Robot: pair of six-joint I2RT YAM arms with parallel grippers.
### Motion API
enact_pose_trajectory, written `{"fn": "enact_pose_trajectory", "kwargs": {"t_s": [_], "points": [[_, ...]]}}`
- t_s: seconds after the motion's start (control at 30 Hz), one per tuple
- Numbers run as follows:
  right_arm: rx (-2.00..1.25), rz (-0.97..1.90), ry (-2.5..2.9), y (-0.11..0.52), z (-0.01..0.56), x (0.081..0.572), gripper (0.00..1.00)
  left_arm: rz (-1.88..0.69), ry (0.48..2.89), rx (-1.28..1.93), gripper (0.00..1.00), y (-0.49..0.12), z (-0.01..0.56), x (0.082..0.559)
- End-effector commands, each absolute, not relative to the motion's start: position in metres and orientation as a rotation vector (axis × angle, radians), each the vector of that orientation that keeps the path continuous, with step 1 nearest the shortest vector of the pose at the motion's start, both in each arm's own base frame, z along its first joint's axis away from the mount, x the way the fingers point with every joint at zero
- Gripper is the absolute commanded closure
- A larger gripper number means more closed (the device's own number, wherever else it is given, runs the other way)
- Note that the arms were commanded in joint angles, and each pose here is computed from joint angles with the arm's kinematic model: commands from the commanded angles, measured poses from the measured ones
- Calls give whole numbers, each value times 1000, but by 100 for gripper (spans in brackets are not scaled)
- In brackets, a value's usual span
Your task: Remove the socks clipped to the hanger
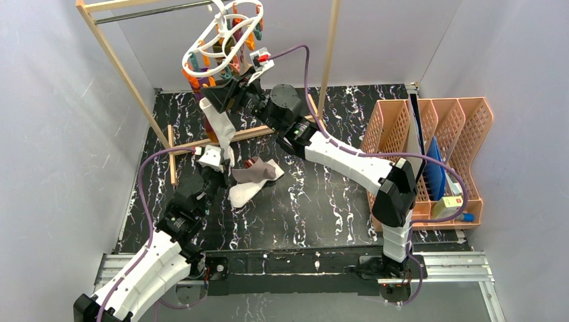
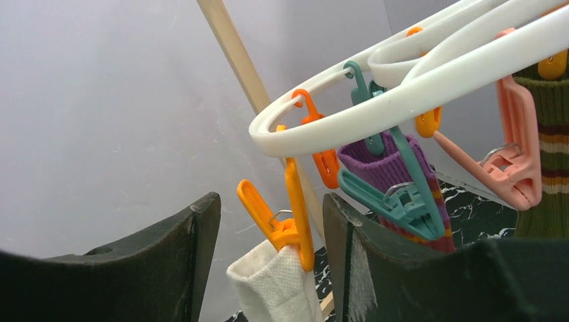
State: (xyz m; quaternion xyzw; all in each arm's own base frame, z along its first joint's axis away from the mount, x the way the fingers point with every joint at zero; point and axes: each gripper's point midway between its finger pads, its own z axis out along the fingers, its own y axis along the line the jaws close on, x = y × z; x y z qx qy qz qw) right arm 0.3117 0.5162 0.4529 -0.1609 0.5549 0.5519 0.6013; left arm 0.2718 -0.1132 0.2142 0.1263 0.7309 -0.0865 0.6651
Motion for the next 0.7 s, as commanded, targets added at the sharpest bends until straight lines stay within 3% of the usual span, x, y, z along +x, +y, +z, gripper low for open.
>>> {"fn": "enact_pose_trajectory", "kwargs": {"t_s": [0.0,0.1,0.43,0.6,0.63,0.67], "points": [[-329,1306,1143,499,504,299,36,-196,1666,294,100,-113,207,271],[-331,1306,1142,499,505,298,40,-197,1665,295,100,-114,207,271],[-329,1311,1137,501,506,299,66,-198,1666,296,100,-114,207,271],[-322,1313,1134,498,507,297,84,-185,1682,284,100,-112,204,272],[-323,1312,1135,496,507,296,87,-177,1691,276,94,-111,204,273],[-324,1309,1131,492,510,294,91,-164,1699,270,38,-109,203,274]]}}
